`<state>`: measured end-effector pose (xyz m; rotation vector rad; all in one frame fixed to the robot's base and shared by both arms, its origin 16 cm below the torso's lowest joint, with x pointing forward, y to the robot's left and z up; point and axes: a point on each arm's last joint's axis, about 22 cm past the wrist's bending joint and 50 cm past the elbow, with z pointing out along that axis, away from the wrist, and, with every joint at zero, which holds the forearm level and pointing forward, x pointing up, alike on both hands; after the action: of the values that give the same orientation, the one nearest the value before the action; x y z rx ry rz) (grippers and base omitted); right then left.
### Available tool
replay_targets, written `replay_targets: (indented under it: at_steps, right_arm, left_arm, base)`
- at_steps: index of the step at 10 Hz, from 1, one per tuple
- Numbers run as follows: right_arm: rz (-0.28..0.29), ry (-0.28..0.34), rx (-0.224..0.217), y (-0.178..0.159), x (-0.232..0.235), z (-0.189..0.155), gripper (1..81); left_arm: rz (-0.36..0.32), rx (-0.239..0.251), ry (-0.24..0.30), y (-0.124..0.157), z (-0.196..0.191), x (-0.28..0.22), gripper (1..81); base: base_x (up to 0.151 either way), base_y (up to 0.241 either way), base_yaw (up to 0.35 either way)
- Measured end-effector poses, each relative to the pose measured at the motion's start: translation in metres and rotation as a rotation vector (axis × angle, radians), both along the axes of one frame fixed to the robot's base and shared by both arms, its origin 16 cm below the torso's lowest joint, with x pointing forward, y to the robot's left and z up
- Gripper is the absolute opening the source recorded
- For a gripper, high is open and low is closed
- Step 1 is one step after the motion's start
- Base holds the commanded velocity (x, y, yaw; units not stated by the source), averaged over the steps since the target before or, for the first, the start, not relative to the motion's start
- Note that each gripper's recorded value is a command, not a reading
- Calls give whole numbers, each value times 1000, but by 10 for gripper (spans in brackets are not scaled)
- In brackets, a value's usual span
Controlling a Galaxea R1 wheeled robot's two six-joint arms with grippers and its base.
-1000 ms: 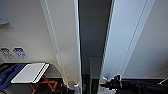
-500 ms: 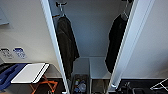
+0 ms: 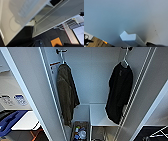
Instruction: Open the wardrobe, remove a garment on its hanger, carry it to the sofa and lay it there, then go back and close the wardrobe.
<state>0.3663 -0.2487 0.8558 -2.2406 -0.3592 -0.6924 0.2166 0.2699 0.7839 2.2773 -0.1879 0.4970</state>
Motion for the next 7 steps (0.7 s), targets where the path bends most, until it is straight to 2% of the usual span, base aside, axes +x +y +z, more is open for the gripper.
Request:
replay_targets:
  at_steps: [1, 2, 3, 4, 5, 6, 7]
  right_arm:
    - [-34, 7, -34, -25, -8, -2, 811]
    - [-68, -4, -92, -59, -12, -7, 811]
    - [-84, -12, -135, -80, -13, -14, 811]
    - [-106, -22, -154, -95, -11, -21, 811]
    - [-139, 11, -188, -114, -15, -39, 811]
    - [-280, 280, -300, -165, -44, -105, 811]
    - [-317, 323, -373, -197, -51, -122, 811]
  left_arm:
    - [29, 7, -12, 10, -4, 0, 811]
    - [91, 52, -62, 43, -14, 19, 811]
    - [137, 113, -45, 75, -37, 13, 811]
    - [169, 171, -9, 103, -62, -3, 811]
    - [204, 199, -1, 118, -81, -7, 811]
    - [238, 209, 6, 125, -97, -10, 811]
    - [256, 202, 26, 120, -113, -18, 811]
  base:
    - [0, 0, 0]
    - [0, 0, 0]
    - [0, 0, 0]
    - [0, 0, 0]
    - [0, 0, 0]
    - [0, 0, 0]
    - [0, 0, 0]
